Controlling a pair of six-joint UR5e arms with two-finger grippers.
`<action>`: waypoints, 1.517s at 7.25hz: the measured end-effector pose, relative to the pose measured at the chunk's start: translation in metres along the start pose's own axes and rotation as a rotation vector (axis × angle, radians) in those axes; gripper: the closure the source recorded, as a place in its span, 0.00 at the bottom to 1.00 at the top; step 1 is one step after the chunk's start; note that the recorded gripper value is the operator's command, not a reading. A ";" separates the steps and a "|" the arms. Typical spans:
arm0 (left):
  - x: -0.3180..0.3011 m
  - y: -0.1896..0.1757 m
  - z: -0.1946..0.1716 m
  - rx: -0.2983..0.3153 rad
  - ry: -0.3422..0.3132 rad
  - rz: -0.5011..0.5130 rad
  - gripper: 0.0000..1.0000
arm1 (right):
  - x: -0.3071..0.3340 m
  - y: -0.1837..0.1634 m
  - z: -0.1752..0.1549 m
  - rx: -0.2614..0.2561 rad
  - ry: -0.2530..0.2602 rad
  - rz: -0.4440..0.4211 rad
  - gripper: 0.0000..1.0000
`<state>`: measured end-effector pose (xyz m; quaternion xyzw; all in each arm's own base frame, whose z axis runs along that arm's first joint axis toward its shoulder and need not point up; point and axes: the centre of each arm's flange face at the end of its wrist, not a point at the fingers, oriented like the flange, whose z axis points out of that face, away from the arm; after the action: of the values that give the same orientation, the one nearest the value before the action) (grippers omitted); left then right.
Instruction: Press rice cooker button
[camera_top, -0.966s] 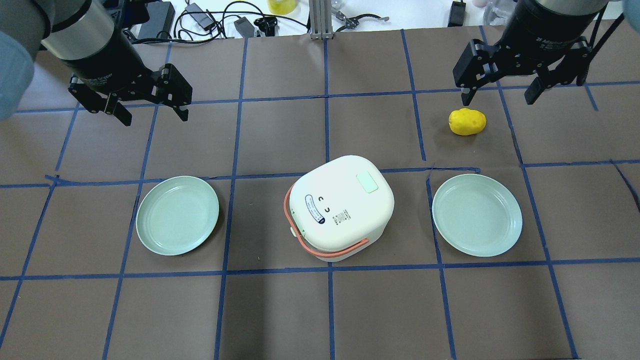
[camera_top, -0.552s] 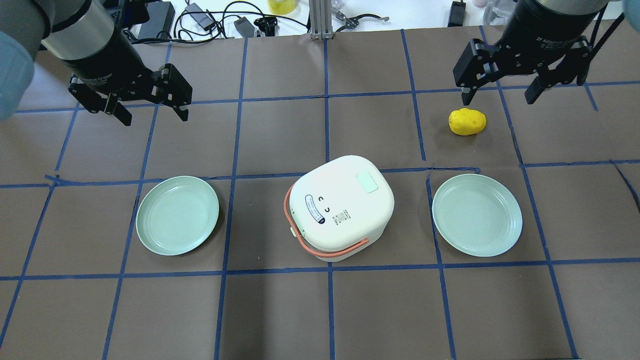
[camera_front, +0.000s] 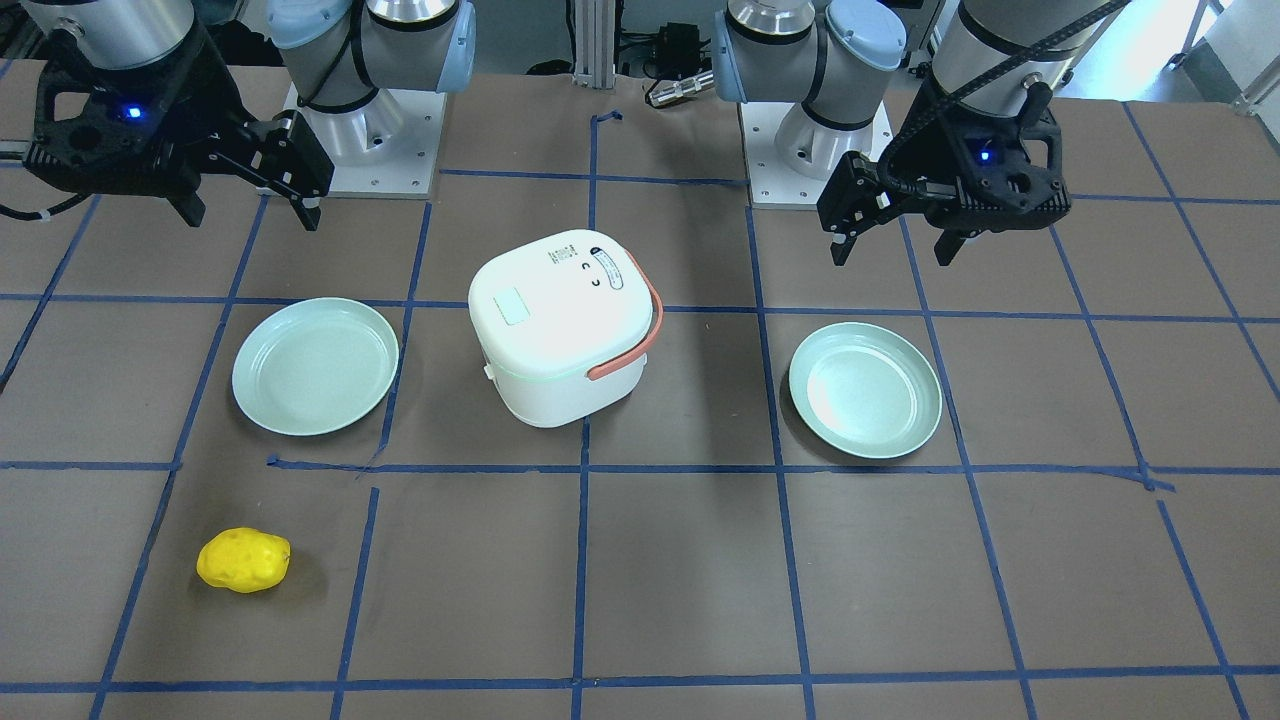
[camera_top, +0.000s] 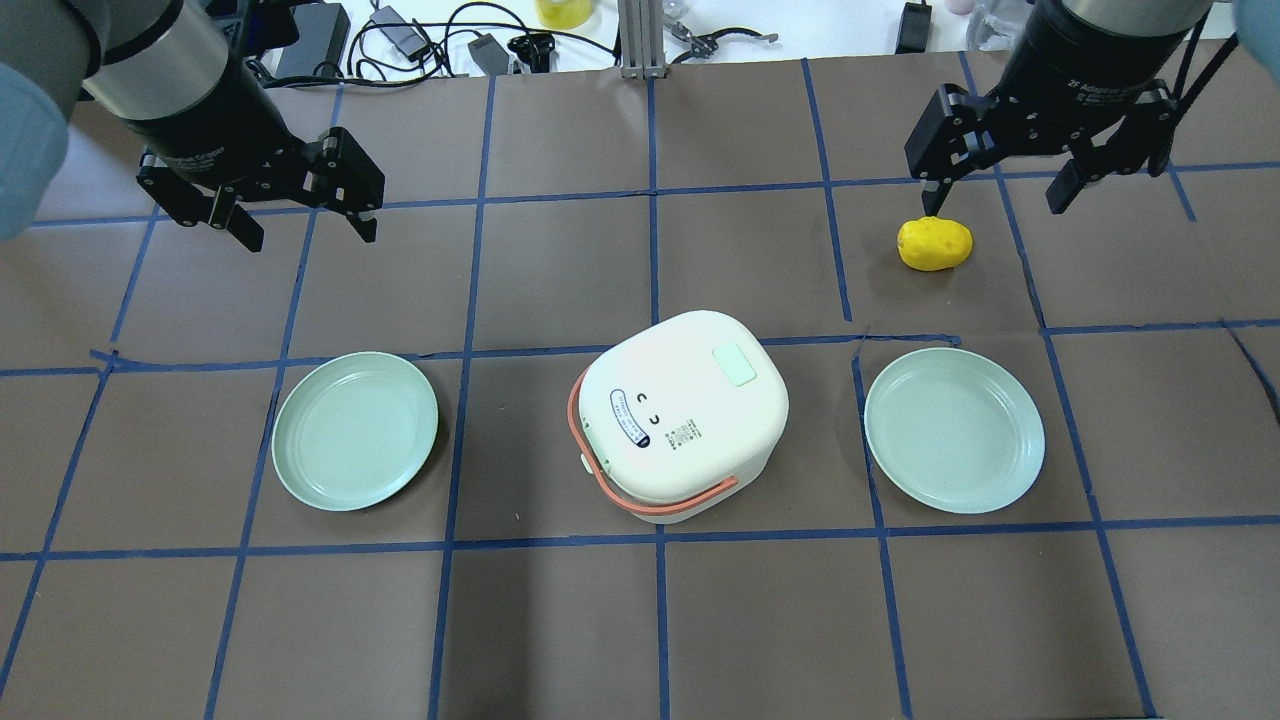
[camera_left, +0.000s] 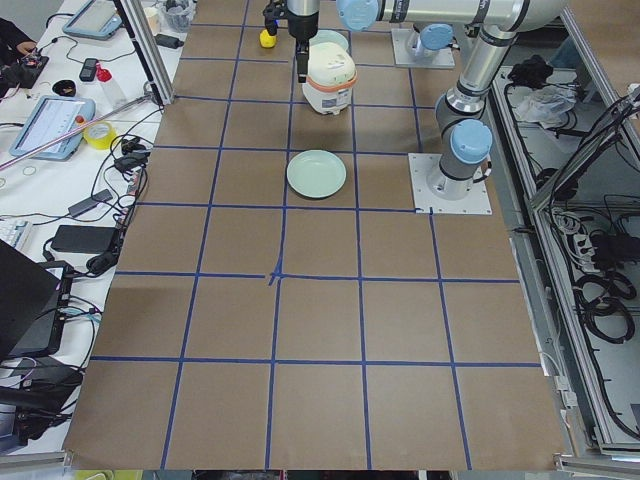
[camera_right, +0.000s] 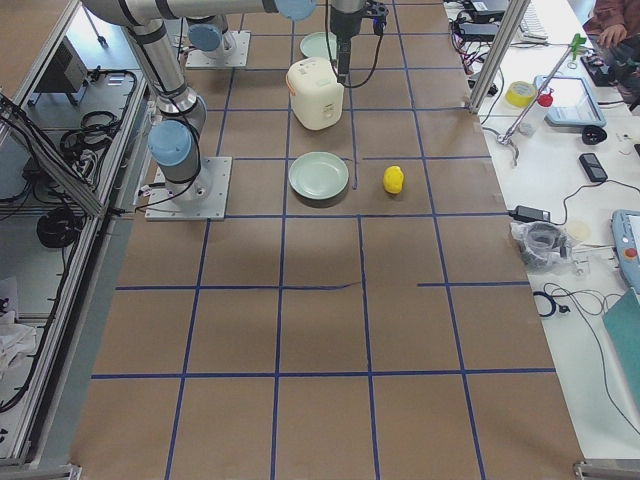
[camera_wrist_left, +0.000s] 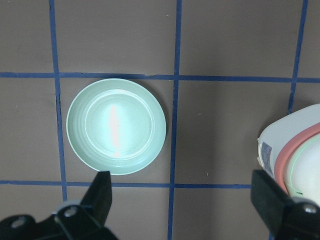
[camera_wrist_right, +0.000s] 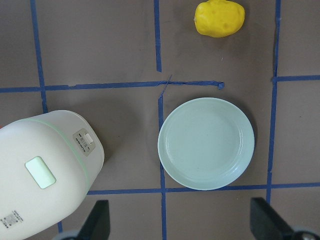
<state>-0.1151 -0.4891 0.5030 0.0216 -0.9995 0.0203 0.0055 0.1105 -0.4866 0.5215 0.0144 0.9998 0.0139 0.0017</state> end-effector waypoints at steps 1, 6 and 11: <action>0.000 0.000 0.000 0.000 0.000 0.001 0.00 | 0.000 0.000 0.001 -0.006 0.001 0.001 0.00; 0.000 0.000 0.000 0.000 0.000 0.000 0.00 | -0.009 0.000 0.003 -0.008 -0.018 0.002 1.00; 0.000 0.000 0.000 0.000 0.000 0.001 0.00 | -0.109 0.008 0.043 -0.071 -0.005 -0.053 1.00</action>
<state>-0.1151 -0.4891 0.5030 0.0210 -0.9996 0.0203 0.0055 0.2198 -0.4801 0.4794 -0.0121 0.9987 0.0492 0.0052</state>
